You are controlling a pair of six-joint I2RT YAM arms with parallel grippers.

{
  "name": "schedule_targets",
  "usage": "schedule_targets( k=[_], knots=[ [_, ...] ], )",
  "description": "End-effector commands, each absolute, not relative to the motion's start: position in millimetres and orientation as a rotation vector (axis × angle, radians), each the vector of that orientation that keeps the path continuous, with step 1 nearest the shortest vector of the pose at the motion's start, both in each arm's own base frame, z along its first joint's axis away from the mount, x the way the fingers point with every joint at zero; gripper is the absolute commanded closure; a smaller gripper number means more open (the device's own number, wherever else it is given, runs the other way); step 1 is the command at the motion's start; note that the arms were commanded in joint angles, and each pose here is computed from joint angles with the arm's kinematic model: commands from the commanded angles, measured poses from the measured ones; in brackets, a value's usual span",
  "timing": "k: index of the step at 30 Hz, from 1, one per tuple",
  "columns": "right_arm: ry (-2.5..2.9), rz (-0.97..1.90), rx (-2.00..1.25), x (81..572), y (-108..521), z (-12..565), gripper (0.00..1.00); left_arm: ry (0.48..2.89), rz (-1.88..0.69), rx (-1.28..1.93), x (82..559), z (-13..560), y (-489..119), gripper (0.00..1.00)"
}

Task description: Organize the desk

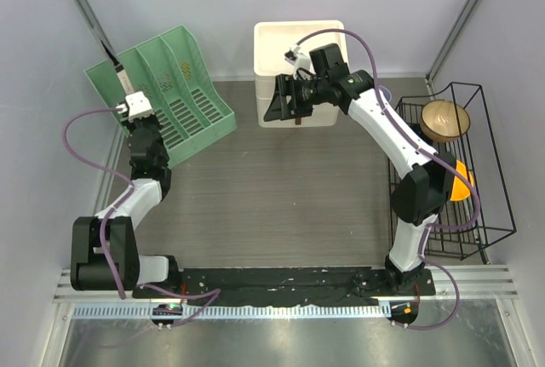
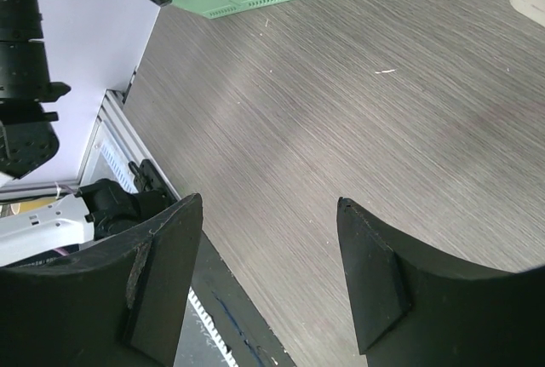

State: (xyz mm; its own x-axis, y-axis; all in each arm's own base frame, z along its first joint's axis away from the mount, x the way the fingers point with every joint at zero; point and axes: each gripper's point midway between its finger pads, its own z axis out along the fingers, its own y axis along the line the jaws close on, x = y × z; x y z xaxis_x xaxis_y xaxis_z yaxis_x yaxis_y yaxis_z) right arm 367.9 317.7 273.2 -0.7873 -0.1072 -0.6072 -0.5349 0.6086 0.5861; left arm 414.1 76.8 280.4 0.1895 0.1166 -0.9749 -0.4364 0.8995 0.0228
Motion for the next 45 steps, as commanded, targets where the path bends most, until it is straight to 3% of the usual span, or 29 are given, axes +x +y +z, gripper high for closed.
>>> schedule_targets(
  k=[1,29,45],
  knots=[
    [2.278,1.109,-0.537,369.5,317.4,278.1,0.31,1.079,0.323,-0.302,405.7,334.9,72.4,1.00],
    [2.339,1.179,-0.559,364.9,324.5,249.5,0.32,1.045,0.419,-0.318,410.2,281.4,119.9,1.00],
    [2.373,1.221,-0.565,364.4,329.3,235.2,0.32,0.970,0.359,-0.349,403.4,306.1,124.4,1.00]
  ],
)
